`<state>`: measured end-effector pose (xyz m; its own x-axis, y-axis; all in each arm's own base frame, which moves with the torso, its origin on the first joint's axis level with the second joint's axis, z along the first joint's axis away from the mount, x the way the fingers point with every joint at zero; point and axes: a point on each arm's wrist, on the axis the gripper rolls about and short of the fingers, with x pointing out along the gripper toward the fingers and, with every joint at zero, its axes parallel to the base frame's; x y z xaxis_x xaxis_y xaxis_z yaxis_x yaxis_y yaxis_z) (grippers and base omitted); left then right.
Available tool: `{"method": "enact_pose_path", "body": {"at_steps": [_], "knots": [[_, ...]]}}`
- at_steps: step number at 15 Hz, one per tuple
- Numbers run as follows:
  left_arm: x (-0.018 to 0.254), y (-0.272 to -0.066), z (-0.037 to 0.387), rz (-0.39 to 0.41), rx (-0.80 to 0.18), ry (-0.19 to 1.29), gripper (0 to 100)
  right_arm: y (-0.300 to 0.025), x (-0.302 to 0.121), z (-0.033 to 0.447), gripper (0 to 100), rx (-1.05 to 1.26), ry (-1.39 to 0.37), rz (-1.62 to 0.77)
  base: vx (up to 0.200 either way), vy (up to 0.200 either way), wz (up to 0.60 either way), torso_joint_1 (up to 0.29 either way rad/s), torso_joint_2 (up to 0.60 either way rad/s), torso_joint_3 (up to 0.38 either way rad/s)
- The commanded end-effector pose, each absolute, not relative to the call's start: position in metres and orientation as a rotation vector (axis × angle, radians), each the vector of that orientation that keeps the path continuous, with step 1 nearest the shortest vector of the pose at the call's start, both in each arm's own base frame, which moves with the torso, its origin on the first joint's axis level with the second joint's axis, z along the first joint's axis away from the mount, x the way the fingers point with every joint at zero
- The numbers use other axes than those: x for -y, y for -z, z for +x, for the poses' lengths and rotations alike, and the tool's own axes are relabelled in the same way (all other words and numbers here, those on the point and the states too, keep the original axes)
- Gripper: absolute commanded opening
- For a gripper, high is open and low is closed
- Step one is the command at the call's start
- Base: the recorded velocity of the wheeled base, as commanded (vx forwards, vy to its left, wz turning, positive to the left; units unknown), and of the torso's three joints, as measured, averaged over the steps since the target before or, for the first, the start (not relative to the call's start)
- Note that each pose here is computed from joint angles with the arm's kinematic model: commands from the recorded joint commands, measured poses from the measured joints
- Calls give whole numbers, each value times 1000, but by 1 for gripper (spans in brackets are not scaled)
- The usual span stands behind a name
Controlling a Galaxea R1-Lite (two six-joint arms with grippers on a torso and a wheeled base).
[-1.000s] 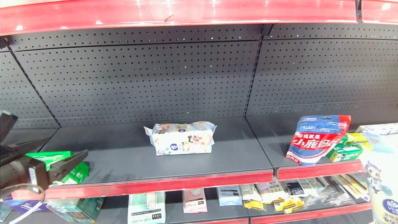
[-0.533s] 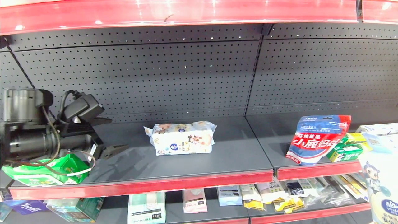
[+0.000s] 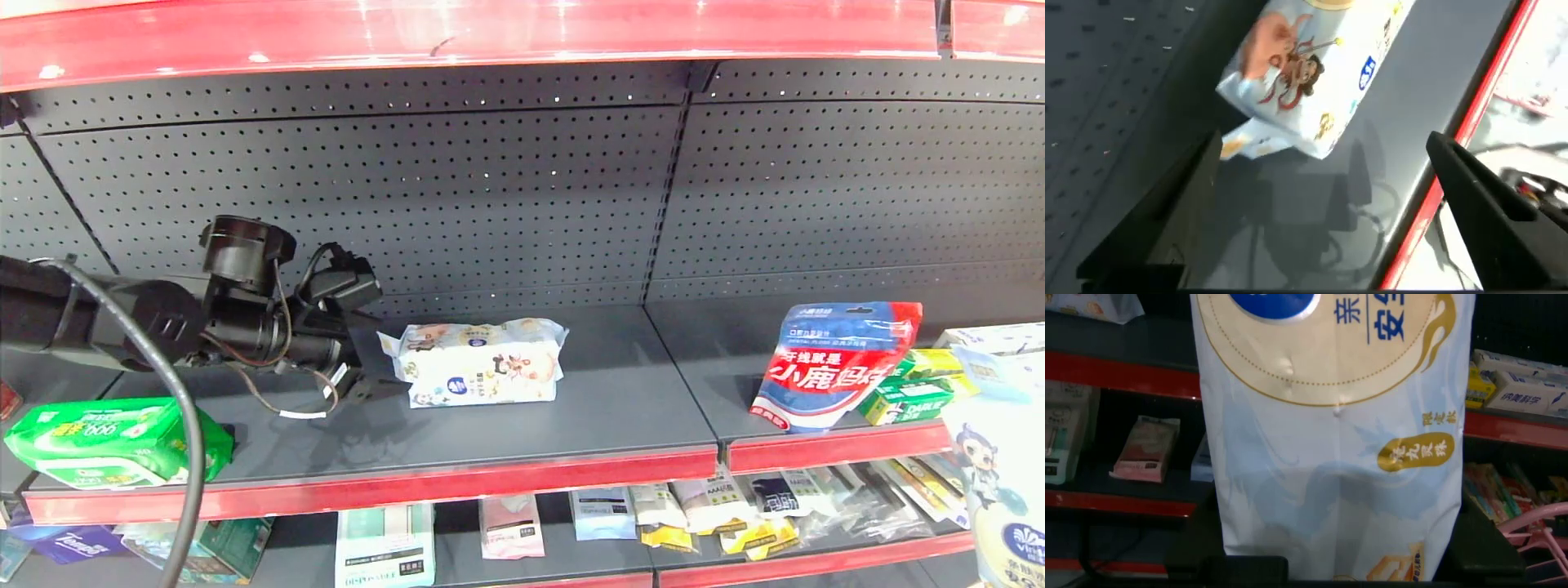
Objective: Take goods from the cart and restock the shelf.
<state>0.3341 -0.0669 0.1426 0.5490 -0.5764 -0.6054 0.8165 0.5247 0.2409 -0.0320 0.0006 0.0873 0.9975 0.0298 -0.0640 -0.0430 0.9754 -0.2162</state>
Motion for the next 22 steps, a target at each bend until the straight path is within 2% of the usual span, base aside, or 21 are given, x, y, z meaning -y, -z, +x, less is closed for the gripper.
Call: {"method": "enact_pose_path", "body": {"at_steps": [1, 7, 10, 14, 19, 22], "knots": [[74, -132, 362, 559, -505, 893, 100, -87, -1, -32, 0, -59, -37, -220, 0, 0, 0, 0, 0, 0], [82, -133, 396, 566, -506, 906, 100, -87, -1, -32, 0, -60, -34, -220, 0, 0, 0, 0, 0, 0], [83, -126, 403, 581, -541, 930, 100, -87, -1, -32, 0, -60, -33, -220, 0, 0, 0, 0, 0, 0], [88, -119, 417, 583, -542, 936, 100, -87, -1, -32, 0, -60, -33, -220, 0, 0, 0, 0, 0, 0], [114, -119, 417, 581, -553, 1020, 100, -87, -1, -32, 0, -60, -33, -222, 0, 0, 0, 0, 0, 0], [116, -112, 415, 573, -593, 1036, 100, -88, -1, -32, 0, -58, -33, -223, 0, 0, 0, 0, 0, 0]]}}
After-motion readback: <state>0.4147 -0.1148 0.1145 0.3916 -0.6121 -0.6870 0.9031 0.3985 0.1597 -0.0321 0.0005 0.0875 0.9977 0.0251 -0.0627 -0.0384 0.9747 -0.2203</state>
